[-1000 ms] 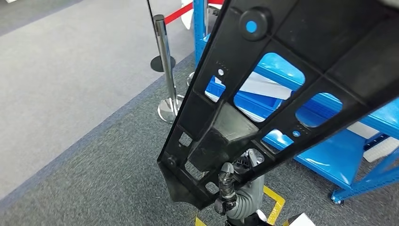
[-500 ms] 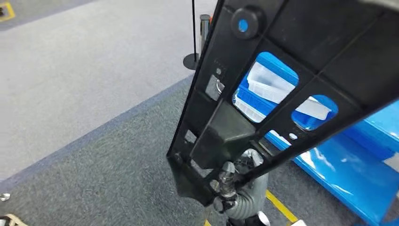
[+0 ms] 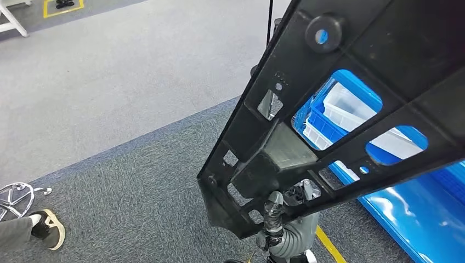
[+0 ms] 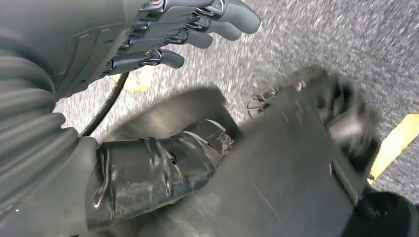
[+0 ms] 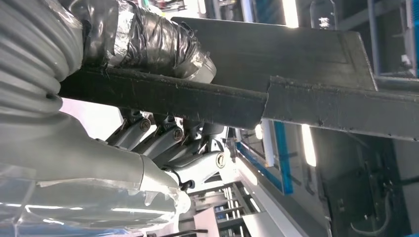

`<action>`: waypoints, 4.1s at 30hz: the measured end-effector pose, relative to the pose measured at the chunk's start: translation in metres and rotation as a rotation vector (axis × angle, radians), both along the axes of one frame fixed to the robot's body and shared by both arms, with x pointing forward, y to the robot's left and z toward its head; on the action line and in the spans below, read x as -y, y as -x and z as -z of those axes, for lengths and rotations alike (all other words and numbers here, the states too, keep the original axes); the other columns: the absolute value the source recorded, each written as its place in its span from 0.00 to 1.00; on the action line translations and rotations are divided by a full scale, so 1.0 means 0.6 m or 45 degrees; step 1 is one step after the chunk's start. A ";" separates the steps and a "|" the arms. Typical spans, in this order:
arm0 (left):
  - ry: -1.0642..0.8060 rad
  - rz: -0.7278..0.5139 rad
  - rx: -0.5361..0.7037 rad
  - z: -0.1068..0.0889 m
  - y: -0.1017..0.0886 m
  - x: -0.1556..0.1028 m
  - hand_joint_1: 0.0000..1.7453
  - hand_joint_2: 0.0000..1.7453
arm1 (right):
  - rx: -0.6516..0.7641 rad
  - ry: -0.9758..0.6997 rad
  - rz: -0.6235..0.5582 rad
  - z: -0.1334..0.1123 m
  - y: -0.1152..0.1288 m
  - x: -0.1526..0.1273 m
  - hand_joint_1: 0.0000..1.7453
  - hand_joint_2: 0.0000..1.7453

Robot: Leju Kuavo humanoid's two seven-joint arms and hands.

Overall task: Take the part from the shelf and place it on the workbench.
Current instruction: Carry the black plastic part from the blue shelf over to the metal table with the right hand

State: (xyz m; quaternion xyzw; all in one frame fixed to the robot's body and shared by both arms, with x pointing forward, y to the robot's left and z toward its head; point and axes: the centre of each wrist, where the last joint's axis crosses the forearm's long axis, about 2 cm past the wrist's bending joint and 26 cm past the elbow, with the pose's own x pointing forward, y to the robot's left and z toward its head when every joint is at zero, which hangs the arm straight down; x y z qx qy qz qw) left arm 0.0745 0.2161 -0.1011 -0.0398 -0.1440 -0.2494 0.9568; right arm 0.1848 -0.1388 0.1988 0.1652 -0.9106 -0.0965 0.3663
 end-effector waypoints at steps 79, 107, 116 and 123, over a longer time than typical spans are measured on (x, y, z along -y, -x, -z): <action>-0.006 0.117 0.000 0.000 -0.005 -0.008 0.00 1.00 | 0.001 0.000 0.026 0.002 0.014 0.018 1.00 1.00; -0.007 0.119 0.000 0.000 -0.005 -0.009 0.00 1.00 | 0.003 -0.001 0.025 0.002 0.014 0.018 1.00 1.00; -0.005 0.120 -0.001 0.000 -0.004 -0.008 0.00 1.00 | 0.001 0.000 0.025 0.002 0.015 0.018 1.00 1.00; -0.005 0.120 0.001 0.000 -0.005 -0.008 0.00 1.00 | 0.002 -0.001 0.025 0.002 0.015 0.018 1.00 1.00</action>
